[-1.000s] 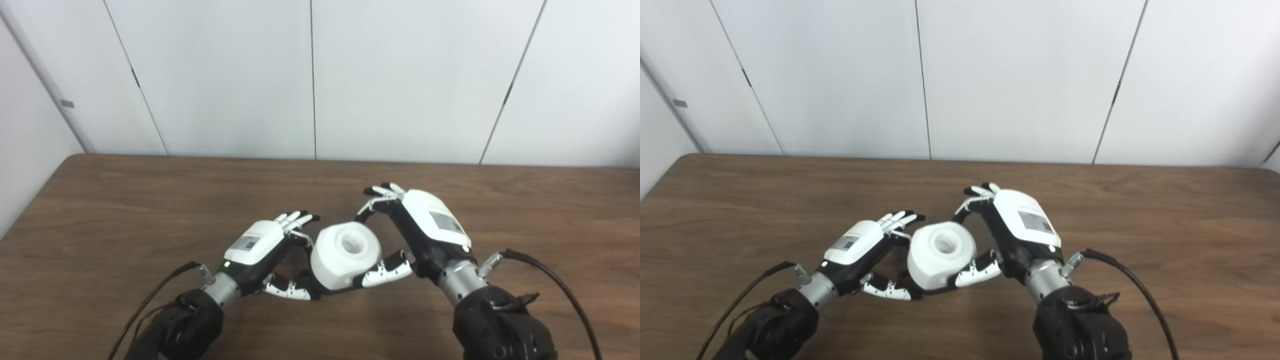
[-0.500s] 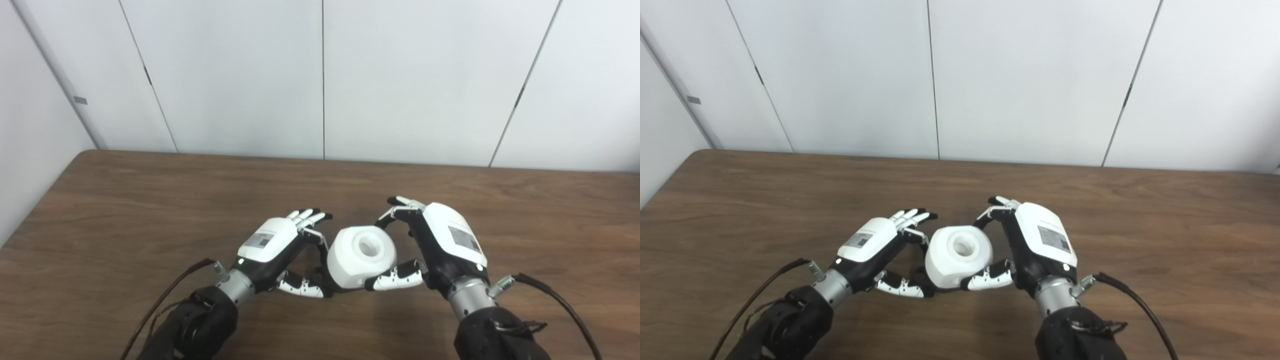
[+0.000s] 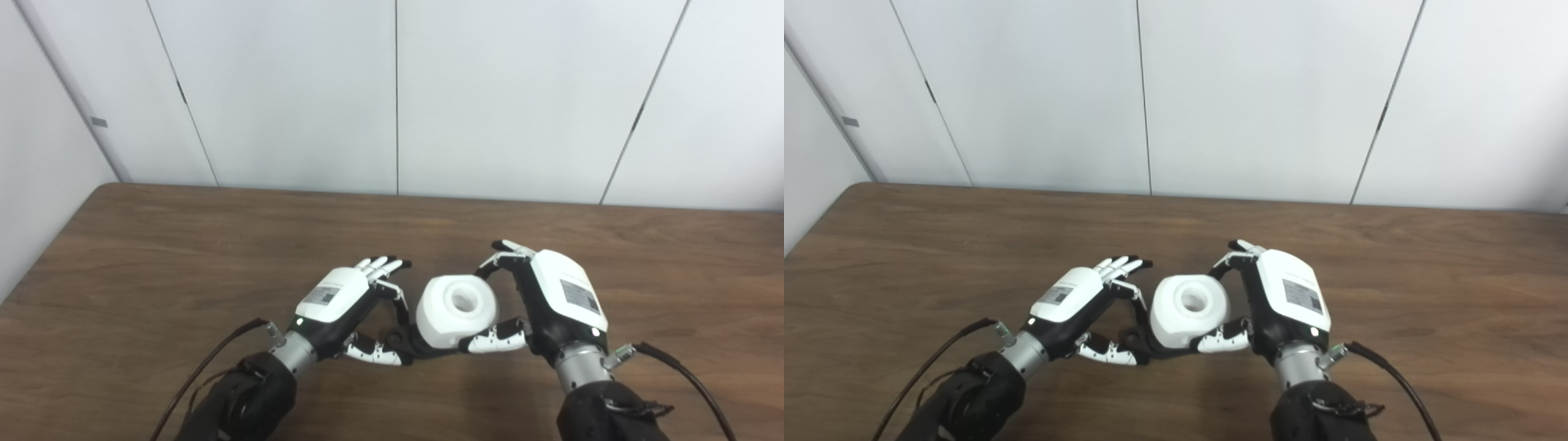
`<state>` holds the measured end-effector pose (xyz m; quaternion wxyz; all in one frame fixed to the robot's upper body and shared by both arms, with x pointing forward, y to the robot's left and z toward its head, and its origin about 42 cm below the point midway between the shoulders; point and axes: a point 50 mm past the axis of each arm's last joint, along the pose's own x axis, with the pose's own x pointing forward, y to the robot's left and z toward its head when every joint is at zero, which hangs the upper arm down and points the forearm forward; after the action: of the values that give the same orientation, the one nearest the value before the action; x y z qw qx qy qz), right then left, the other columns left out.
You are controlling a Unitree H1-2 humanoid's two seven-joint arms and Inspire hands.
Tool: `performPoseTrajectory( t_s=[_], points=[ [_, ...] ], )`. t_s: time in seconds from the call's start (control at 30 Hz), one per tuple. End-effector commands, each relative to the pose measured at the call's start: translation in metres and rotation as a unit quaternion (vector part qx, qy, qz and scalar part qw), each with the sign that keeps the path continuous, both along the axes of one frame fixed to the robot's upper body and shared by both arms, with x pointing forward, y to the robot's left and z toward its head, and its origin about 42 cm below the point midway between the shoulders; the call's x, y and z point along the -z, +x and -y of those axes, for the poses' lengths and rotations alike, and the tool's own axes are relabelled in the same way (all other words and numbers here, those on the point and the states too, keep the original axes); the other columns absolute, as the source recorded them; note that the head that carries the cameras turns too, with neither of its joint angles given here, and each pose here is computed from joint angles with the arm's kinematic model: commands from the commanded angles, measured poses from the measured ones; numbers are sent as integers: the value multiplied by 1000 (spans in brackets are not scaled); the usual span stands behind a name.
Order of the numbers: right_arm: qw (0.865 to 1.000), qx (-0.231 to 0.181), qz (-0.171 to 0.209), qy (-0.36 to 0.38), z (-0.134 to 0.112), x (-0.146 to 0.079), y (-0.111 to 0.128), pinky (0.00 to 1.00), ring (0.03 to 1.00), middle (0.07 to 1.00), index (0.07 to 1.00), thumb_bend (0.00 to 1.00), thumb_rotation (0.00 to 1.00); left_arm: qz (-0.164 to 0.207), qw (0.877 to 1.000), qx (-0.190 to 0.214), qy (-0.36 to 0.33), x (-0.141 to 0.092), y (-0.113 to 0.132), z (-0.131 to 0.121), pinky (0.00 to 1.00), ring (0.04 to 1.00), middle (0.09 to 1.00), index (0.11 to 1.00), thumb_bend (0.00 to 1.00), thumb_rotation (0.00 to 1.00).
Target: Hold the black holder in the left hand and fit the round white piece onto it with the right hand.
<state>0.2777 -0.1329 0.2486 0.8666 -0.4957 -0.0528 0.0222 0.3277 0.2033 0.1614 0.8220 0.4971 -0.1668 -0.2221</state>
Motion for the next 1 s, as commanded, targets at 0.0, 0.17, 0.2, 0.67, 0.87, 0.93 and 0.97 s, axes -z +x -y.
performPoseTrajectory(
  t_s=[0.0, 0.17, 0.2, 0.67, 0.87, 0.93, 0.97],
  points=[
    [999, 1, 35, 1, -3, -11, 2, 621, 864, 862, 480, 509, 148, 32, 999, 1, -9, -12, 5, 4, 1000, 989, 951, 481, 515, 43],
    [999, 5, 34, -1, -3, -10, 2, 616, 861, 863, 480, 510, 148, 31, 999, -1, -9, -11, 6, 6, 1000, 989, 949, 481, 515, 43],
    [999, 6, 33, 2, -3, -10, 2, 621, 866, 868, 480, 510, 148, 31, 999, -1, -9, -10, 6, 7, 1000, 989, 949, 481, 515, 43],
    [999, -15, 35, 4, -12, -9, 5, 658, 882, 880, 480, 510, 148, 32, 999, -3, -7, -8, 7, 9, 1000, 987, 949, 482, 515, 44],
    [999, -21, 39, 0, -14, -12, 5, 640, 872, 874, 480, 510, 148, 35, 999, -4, -7, -6, 9, 10, 1000, 986, 945, 481, 516, 44],
    [999, -22, 38, 2, -14, -13, 5, 644, 878, 878, 480, 510, 147, 37, 999, -4, -6, -6, 9, 10, 1000, 980, 942, 481, 516, 44],
    [999, -23, 39, 2, -15, -14, 4, 645, 879, 879, 480, 510, 147, 36, 999, -4, -6, -6, 9, 11, 1000, 980, 942, 481, 516, 44]
  ],
)
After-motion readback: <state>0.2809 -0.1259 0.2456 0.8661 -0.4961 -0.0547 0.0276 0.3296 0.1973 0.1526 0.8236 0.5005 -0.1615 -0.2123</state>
